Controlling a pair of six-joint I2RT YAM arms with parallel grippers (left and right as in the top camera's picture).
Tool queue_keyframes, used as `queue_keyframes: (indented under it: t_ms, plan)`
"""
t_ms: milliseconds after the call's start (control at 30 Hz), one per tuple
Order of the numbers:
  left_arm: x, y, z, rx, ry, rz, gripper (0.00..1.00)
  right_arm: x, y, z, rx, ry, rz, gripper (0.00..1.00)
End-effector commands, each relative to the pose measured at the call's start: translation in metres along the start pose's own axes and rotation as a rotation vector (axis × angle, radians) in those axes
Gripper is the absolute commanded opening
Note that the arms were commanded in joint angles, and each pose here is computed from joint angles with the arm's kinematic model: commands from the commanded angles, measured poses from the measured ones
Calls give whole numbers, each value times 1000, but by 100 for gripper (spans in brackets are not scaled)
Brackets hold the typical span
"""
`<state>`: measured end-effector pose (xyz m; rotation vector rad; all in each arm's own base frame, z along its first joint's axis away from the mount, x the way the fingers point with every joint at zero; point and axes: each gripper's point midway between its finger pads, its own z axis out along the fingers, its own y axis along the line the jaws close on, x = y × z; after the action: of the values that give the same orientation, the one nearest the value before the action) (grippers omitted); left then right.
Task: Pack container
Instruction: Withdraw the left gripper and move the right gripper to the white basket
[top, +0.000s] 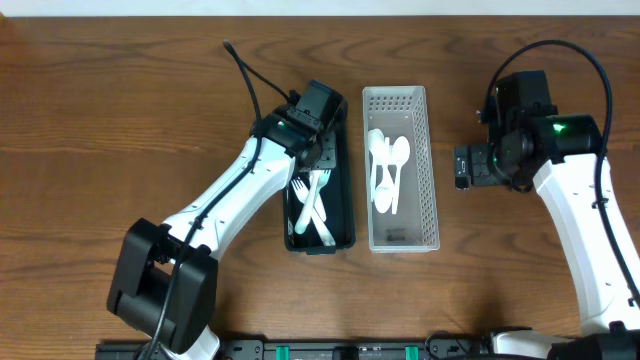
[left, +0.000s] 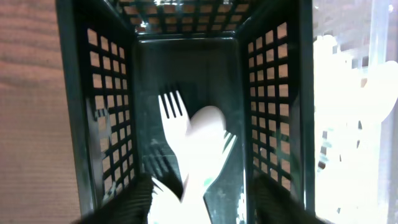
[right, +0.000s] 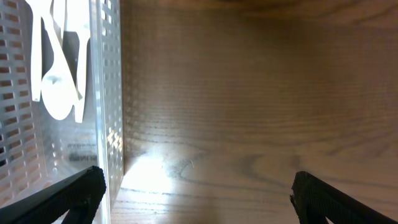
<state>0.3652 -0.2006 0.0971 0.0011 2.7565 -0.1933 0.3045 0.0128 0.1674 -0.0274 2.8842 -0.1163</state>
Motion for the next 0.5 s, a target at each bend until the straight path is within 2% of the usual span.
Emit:
queue_keyframes:
  t_ms: [0,200,367,400,467]
  plan:
    - [-12,0,-11,-1,-40,31,69,-2,-1,2,-3,-7,22,99]
    - [-33,12,-48,11,-111,5,78,-14,0,4,-6,-50,26,98]
    - [-54,67,-87,-23,-189,-125,79,-22,2,23,-5,-27,24,95]
    - [-57,83,-94,-40,-197,-160,80,-23,3,30,-4,-13,23,86]
    - [-58,114,-101,-78,-198,-227,80,-27,4,44,-2,7,31,59]
